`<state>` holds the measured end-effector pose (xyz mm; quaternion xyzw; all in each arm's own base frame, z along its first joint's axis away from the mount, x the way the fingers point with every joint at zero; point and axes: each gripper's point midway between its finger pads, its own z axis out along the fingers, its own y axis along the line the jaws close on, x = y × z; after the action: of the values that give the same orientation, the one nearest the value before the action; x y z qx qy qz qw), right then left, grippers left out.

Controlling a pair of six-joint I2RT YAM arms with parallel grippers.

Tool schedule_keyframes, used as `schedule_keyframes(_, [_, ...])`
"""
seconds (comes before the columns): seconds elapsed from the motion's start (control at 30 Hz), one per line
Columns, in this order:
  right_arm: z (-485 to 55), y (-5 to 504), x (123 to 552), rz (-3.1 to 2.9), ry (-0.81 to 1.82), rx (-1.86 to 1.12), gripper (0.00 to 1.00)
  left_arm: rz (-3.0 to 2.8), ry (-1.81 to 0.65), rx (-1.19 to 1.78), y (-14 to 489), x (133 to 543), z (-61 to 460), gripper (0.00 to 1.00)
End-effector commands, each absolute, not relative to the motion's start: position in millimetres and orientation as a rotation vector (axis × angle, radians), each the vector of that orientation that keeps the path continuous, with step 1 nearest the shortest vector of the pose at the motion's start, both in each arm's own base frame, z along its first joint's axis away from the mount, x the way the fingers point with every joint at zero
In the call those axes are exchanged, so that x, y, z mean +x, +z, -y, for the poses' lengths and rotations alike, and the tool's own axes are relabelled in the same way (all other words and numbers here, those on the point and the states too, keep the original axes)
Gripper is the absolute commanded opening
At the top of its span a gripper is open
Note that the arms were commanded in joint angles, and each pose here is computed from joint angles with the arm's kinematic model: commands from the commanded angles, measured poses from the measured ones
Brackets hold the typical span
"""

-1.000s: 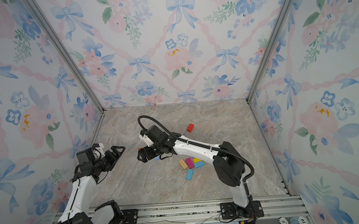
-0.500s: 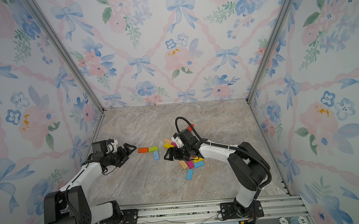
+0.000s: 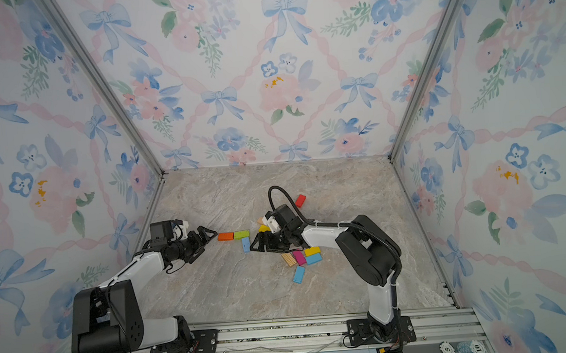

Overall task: Assemble the number 7 with building blocks
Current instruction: Adjust the building block at the center of the board.

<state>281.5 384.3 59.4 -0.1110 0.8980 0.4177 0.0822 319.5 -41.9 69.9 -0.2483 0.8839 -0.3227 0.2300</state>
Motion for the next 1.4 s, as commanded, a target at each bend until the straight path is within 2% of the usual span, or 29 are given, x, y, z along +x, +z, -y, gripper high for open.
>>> schedule_keyframes(0.0, [-401.4,66.7,286.0,-2.641,1.296,-0.346,0.82,-2.435,-0.894,-0.674,68.2,319.8,43.9,0.97])
schedule_keyframes(0.63, [-417.6,55.2,291.8,-2.651,1.339,-0.326,0.82,-2.443,-0.917,-0.669,66.9,319.1,47.3,0.98])
schedule_keyframes(1.37, [-443.3,47.9,279.7,-2.673,1.356,-0.389,0.82,-2.451,-0.931,-0.650,67.4,318.3,52.7,0.98])
